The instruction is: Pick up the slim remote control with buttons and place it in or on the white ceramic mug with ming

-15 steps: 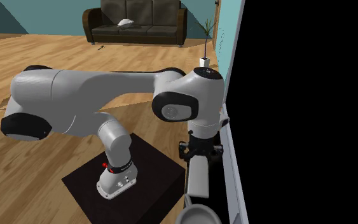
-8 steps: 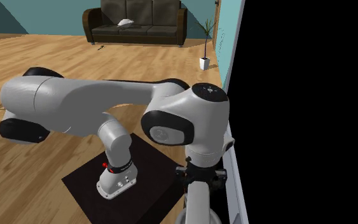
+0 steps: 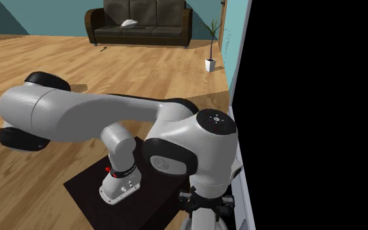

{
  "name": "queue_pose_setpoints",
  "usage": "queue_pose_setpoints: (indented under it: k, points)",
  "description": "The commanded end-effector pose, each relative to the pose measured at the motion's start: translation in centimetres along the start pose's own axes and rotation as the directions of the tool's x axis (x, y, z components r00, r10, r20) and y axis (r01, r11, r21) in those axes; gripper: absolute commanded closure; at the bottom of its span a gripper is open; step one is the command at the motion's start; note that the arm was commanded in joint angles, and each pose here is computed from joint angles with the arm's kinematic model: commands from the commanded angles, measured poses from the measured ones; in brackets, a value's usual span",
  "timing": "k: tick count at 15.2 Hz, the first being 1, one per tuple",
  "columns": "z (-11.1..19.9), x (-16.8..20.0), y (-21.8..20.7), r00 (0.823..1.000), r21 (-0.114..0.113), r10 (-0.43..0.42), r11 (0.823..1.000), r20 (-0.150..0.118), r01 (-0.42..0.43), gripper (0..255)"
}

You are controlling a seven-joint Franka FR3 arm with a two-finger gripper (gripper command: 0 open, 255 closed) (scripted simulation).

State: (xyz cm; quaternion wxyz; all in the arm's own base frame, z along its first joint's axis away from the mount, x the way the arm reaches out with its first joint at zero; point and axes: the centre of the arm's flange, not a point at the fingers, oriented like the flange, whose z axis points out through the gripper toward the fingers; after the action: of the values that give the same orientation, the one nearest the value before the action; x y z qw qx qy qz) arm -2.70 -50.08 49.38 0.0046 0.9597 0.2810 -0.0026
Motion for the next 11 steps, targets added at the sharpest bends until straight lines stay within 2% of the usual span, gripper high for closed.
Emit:
queue_pose_setpoints:
  k: [1, 8, 11]
  points:
    - [1.0, 0.0, -0.1, 1.0, -0.001, 0.0, 1.0, 0.0, 0.0, 255]
    - [4.6, 0.0, -0.2, 1.0, -0.001, 0.0, 1.0, 0.0, 0.0, 255]
    - [4.6, 0.0, -0.2, 1.0, -0.001, 0.0, 1.0, 0.0, 0.0, 255]
